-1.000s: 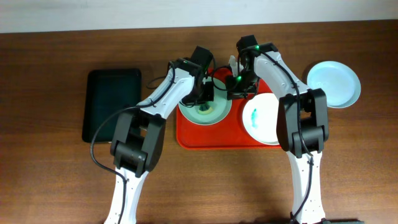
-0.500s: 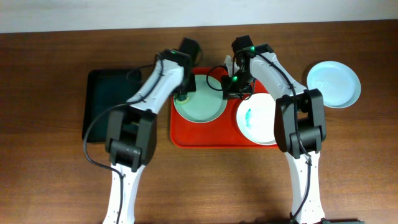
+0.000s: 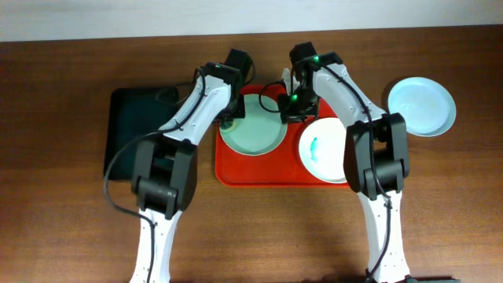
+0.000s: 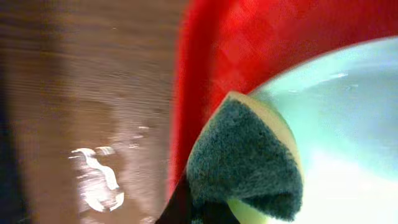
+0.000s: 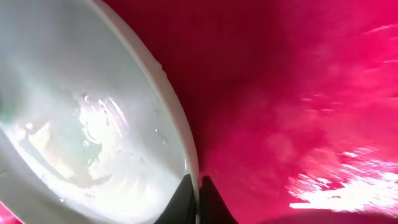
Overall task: Clean dirty plates on tray and stack at the side
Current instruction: 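Scrub the light green plate with the sponge in the left gripper, then lift the light green plate with the right gripper and stack it on the blue plate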
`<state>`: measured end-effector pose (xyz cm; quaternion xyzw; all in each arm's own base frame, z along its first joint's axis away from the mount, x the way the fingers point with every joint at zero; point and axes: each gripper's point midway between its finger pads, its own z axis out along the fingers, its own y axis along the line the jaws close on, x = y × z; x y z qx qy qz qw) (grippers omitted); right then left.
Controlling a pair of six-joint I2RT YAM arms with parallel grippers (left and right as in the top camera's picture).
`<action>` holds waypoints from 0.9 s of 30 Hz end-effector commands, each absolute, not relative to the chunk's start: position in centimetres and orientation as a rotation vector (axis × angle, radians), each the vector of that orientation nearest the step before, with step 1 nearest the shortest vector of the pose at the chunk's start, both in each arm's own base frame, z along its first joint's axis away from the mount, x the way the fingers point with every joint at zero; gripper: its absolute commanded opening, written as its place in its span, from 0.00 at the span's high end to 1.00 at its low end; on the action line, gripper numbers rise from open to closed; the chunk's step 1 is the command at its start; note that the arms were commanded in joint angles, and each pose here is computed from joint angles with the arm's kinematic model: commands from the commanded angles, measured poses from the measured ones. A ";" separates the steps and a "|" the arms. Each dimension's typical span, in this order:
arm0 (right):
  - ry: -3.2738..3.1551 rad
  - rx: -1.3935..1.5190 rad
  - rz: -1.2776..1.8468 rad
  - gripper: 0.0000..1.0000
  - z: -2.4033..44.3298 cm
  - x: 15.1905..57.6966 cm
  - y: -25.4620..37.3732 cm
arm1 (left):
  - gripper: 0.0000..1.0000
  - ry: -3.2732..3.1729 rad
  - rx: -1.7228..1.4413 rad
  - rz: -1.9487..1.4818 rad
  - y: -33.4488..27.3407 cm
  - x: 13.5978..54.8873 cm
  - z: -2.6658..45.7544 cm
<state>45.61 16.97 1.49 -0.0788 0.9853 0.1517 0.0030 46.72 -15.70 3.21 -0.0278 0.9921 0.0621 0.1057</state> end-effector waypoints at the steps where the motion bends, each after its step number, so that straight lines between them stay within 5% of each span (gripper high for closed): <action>1: 3.066 -0.213 0.080 0.96 3.3 47.8 12.0 | 1.00 2.723 -0.197 0.303 -10.9 47.6 12.4; 5: 3.005 -0.300 0.003 0.96 9.2 48.2 12.4 | 1.00 2.697 -0.339 0.301 -7.2 45.2 17.6; 11: 2.584 -0.416 -0.912 0.96 21.5 47.0 12.3 | 1.00 2.753 -0.513 0.387 -0.8 44.1 15.9; 17: 2.014 -0.529 -1.376 0.96 29.7 44.7 19.4 | 1.00 2.760 -0.657 0.321 2.7 44.1 15.2; 23: 2.111 -0.359 -1.154 0.96 27.8 44.6 20.3 | 1.00 2.763 -0.684 0.272 3.1 44.2 15.1; 27: 2.685 -0.293 -0.459 0.96 19.3 48.0 16.1 | 1.00 2.764 -0.683 0.268 3.0 44.2 15.0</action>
